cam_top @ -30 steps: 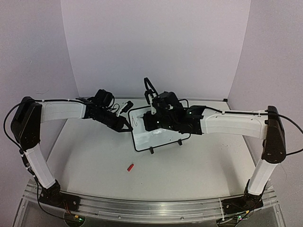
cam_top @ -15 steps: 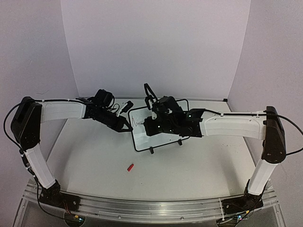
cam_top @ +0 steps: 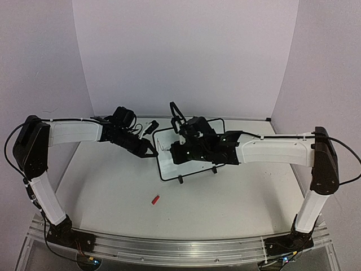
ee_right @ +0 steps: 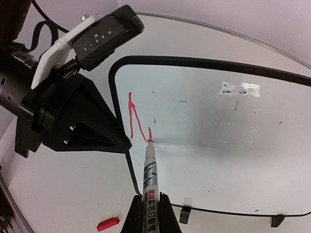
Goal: Write a sentence on the whiteboard
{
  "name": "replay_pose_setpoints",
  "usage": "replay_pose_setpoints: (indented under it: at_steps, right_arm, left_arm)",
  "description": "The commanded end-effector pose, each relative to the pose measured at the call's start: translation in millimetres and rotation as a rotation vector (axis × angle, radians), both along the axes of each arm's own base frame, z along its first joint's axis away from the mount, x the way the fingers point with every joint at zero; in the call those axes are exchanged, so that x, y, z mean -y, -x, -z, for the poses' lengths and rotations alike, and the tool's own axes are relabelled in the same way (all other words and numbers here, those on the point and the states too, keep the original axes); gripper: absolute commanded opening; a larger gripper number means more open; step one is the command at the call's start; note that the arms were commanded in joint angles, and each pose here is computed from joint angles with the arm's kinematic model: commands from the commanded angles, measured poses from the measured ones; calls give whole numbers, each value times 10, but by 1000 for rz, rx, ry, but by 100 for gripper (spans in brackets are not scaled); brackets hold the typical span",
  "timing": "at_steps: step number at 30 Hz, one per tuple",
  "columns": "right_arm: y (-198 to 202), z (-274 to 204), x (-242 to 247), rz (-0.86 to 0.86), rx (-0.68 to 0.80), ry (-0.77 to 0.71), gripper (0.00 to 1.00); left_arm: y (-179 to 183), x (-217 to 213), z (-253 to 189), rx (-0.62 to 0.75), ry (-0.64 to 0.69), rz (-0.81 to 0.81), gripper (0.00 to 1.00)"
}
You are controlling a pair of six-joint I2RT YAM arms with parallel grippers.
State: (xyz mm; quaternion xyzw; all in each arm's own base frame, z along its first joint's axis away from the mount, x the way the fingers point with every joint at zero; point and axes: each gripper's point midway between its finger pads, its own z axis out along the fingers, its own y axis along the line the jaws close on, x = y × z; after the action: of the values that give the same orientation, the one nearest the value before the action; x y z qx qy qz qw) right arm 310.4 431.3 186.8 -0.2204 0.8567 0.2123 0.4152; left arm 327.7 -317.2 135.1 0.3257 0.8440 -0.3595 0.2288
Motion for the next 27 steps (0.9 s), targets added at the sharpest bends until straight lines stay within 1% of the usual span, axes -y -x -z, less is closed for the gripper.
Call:
replay_pose_setpoints:
  at_steps: [1,7,14,27]
  right_arm:
    - [-97,-70,-61,29,24,-13,0]
    - [-147,-130,-51,51,46,-13,0]
    - [-213,-339,58,98,108,-10,0]
    - [-265,-611,23,99,163,-37,0]
  left_arm:
    - [-58,0,-168,46,1,-5,0]
    - [-58,-1,-168,46,1,-5,0]
    - [-60,1,-175,47,1,-5,0]
    - [-53,9,-181,46,3,-2,0]
